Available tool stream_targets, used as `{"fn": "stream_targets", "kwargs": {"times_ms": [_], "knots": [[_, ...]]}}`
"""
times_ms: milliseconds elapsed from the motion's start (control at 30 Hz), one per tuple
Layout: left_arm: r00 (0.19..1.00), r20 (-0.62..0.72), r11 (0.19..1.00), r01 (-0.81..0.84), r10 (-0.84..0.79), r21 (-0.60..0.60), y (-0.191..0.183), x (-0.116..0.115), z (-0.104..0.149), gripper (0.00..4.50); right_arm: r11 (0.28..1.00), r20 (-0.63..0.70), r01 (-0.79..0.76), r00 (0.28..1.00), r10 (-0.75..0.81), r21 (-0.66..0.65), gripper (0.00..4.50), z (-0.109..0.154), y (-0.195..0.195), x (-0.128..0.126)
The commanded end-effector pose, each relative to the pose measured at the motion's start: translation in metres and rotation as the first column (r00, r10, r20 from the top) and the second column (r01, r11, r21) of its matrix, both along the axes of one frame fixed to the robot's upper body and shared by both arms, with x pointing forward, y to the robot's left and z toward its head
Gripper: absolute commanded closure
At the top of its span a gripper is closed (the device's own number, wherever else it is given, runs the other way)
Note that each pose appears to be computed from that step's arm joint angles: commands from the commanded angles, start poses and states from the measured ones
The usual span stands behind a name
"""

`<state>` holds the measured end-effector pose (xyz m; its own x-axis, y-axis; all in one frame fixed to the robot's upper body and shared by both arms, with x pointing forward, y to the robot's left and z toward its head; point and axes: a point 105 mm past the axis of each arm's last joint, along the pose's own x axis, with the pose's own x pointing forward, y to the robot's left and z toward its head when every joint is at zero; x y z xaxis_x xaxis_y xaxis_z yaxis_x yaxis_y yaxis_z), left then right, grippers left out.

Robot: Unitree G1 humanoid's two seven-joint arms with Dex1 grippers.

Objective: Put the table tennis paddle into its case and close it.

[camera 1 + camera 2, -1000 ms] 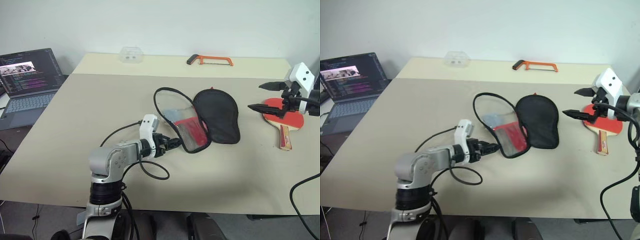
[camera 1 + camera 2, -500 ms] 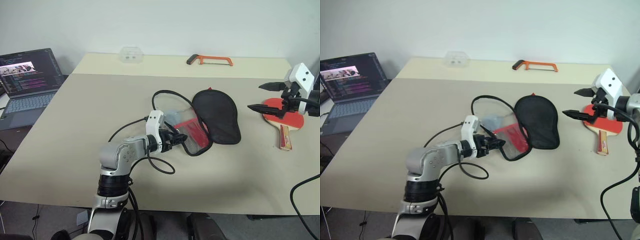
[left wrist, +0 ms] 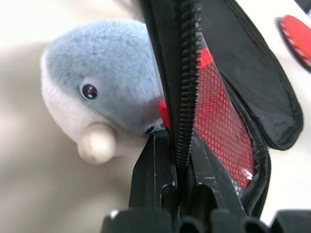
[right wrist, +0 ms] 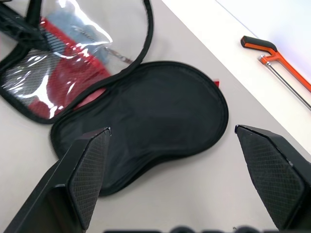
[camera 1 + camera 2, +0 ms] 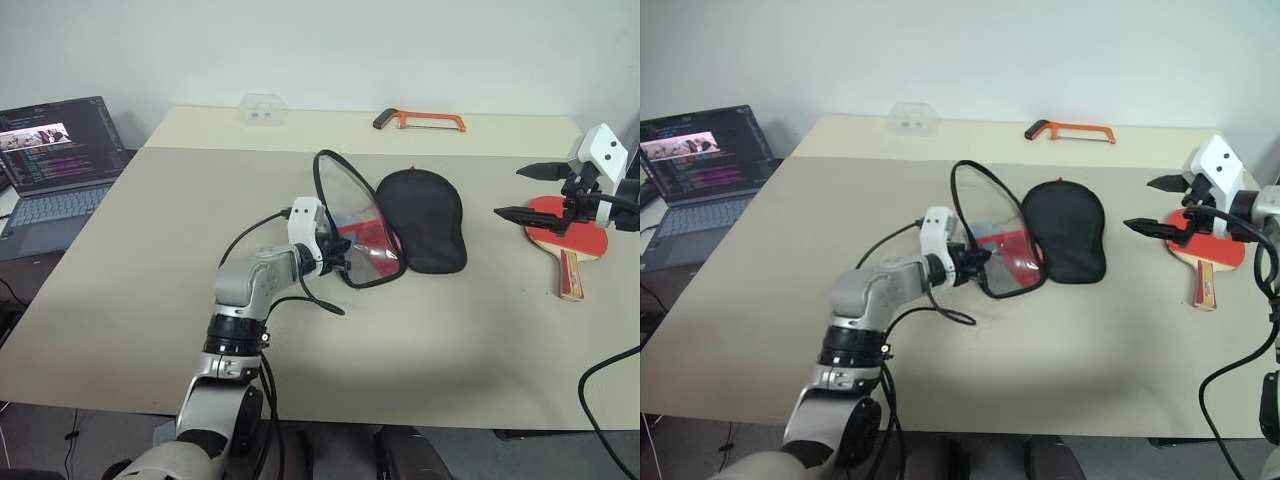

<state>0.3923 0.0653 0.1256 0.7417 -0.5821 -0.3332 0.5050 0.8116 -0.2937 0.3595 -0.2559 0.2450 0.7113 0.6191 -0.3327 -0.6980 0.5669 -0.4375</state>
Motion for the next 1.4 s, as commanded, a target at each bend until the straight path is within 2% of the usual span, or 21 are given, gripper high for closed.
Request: {"fn": "stream_targets", "kwargs": {"times_ms": [33, 300, 533, 1000, 1100, 1267, 1400], "knots": [[0.998, 0.059, 0.999, -0.016, 0.014, 0.033, 0.004, 0.015, 0.008, 4.47, 1.0, 0.063, -0.015, 0.998, 0.015, 0.0, 0.0, 0.019, 0.003, -0.001], [0.99, 0.103, 0.991, 0.087, -0.097, 0.098, -0.003, 0.044, 0.017, 4.47, 1.0, 0.059, -0.021, 0.998, 0.021, -0.003, 0.0, 0.019, 0.005, 0.004], [0.984, 0.166, 0.986, 0.032, -0.059, 0.162, 0.016, 0.066, 0.036, 4.47, 1.0, 0.057, -0.026, 0.998, 0.026, -0.002, 0.0, 0.019, 0.006, 0.004], [0.986, 0.048, 0.981, 0.156, -0.162, 0.111, -0.002, 0.042, 0.01, 4.47, 1.0, 0.052, -0.015, 0.999, 0.015, 0.005, 0.0, 0.016, 0.004, 0.004], [0.987, 0.047, 0.981, 0.148, -0.155, 0.122, -0.004, 0.042, 0.01, 3.66, 1.0, 0.052, -0.015, 0.999, 0.015, 0.006, 0.0, 0.016, 0.003, 0.004], [0.989, 0.049, 0.982, 0.129, -0.137, 0.136, 0.0, 0.044, 0.013, 1.87, 1.0, 0.05, -0.011, 0.999, 0.011, 0.007, 0.0, 0.015, 0.002, 0.003], [0.987, 0.09, 0.974, 0.112, -0.132, 0.199, 0.009, 0.045, 0.02, 0.61, 0.999, 0.029, 0.025, 0.999, -0.026, 0.027, 0.0, 0.012, -0.001, 0.003]]}}
